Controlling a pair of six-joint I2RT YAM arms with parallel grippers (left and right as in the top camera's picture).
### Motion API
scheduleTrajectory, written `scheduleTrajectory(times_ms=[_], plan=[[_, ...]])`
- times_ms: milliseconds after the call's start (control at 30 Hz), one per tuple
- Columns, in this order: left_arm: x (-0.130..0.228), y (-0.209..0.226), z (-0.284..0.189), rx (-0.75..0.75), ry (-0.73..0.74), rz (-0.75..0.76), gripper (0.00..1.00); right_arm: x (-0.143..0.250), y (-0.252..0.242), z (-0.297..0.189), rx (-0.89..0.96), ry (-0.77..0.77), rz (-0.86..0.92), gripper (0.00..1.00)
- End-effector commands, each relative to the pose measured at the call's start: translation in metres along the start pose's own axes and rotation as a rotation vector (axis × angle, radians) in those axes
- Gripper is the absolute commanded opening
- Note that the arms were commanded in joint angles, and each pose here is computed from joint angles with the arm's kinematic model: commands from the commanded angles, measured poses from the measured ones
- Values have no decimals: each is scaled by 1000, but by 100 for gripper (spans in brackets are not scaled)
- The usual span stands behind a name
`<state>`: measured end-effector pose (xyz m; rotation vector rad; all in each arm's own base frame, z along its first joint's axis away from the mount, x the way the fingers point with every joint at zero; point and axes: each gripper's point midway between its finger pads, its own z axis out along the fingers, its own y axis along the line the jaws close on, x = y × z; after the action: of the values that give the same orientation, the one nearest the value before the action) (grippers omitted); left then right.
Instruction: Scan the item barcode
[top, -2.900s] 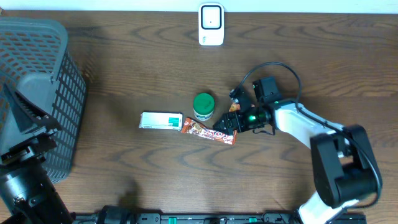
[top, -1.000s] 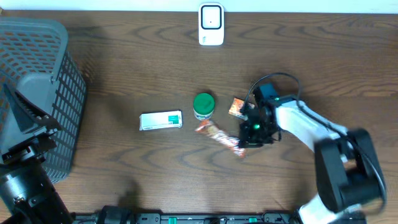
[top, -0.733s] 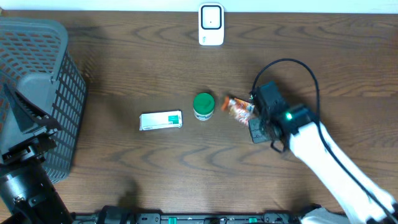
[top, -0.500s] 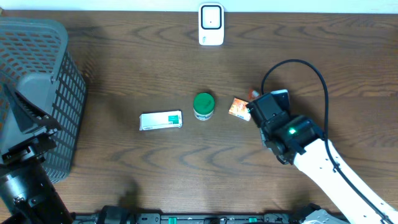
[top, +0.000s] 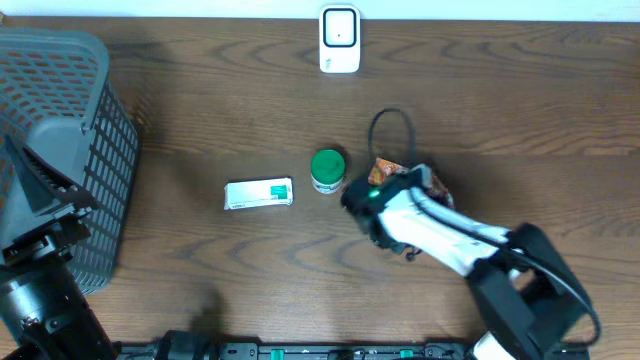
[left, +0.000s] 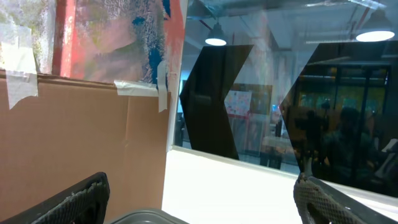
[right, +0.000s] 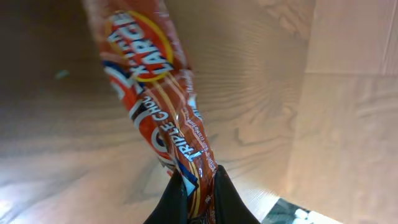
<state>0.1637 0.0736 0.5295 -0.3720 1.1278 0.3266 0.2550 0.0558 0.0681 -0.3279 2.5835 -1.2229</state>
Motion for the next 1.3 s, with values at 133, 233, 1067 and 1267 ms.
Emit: scheduleTrajectory(times_ms=[133,233,1067,1267], plan=[[-11,7,-5,-17,-28,-8,95,11,48,-42,-42,-127,-144,16],[-11,7,-5,-17,-28,-8,95,17,64,-58,-74,-176,-189,40],[-11,7,-5,-17,-28,-8,95,-39,48,-56,-495,-45,122,1],[-11,7,-5,-17,-27,-8,95,-51,60,-36,-688,50,162,1]])
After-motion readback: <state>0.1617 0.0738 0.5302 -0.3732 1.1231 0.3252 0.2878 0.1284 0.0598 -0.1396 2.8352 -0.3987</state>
